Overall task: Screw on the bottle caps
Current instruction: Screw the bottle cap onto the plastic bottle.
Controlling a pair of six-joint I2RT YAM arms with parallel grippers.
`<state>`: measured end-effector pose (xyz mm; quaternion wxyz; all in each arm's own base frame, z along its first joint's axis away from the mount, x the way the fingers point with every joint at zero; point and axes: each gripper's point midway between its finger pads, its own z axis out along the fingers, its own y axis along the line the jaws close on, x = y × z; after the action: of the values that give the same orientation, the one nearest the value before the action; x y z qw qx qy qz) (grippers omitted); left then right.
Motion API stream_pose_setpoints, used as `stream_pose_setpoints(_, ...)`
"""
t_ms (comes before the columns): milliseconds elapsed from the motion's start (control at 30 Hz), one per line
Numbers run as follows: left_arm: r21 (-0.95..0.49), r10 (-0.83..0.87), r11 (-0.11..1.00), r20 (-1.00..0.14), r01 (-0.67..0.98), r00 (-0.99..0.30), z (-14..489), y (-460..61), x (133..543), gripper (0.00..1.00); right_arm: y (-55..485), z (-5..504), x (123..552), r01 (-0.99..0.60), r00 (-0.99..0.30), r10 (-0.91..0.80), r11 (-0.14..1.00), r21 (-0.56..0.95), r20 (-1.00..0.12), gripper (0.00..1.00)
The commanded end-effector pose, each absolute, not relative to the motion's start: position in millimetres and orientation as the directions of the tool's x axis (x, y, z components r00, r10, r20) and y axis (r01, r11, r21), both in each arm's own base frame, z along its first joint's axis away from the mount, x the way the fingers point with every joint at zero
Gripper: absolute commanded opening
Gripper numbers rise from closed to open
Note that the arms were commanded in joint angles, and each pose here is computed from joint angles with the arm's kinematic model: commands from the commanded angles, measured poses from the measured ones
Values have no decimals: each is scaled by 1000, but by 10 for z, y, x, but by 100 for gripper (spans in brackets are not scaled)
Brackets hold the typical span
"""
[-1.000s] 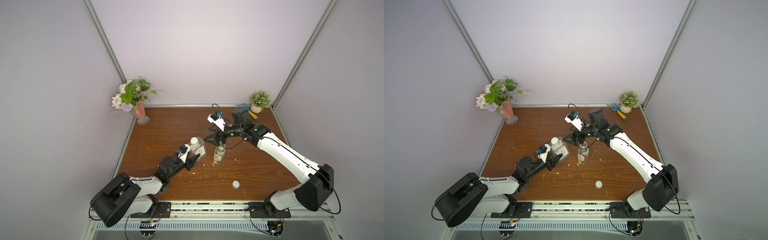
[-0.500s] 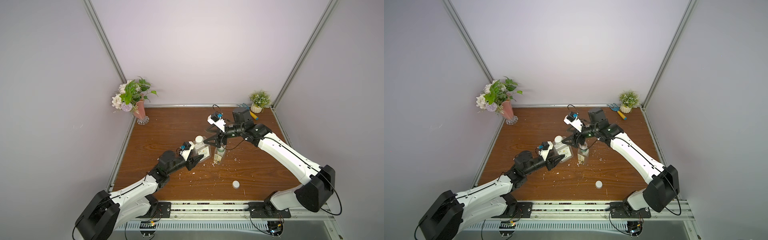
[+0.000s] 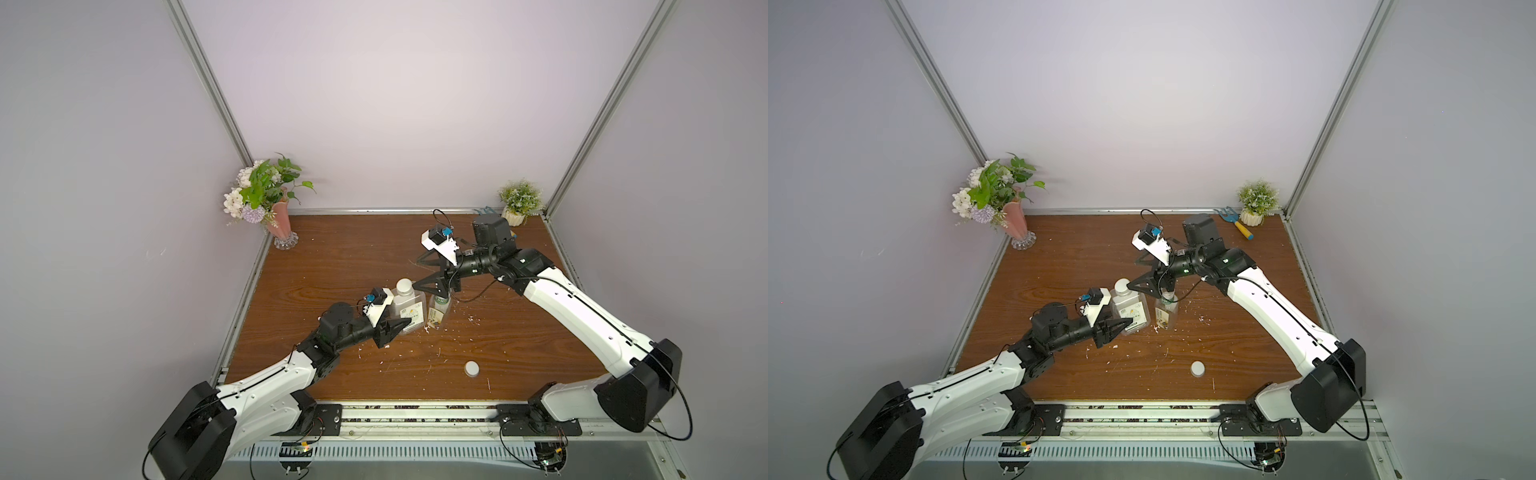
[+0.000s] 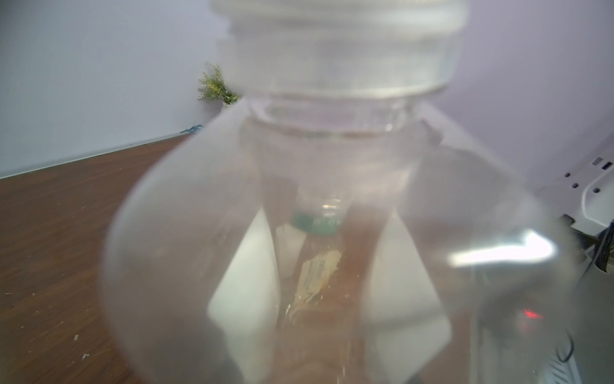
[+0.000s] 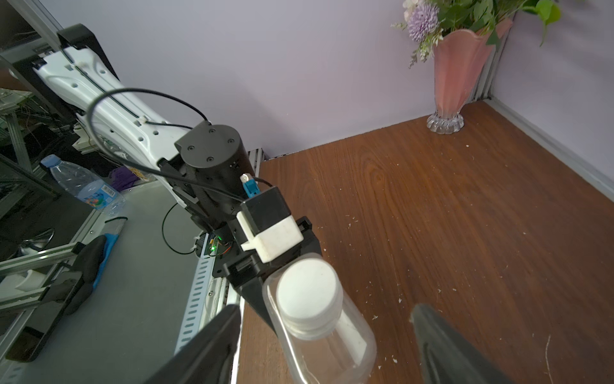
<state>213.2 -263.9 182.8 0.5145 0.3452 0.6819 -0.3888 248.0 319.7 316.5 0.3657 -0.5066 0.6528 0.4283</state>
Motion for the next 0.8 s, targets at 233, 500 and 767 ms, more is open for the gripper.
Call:
stream_pose_setpoints(233,-179,70,374,-973,910,-221,1995,-2808,2043,22,3305,3269,2360,-983,-181,-341,31,182,-922,85)
stream_pose_setpoints(500,-177,73,367,-973,913,-218,1993,-2820,2036,22,3389,3117,2304,-978,-200,-374,15,210,-905,81)
stream_pose_setpoints(767,-172,67,359,-976,917,-209,2023,-2815,2011,21,3422,3085,2299,-979,-198,-370,25,204,-908,69)
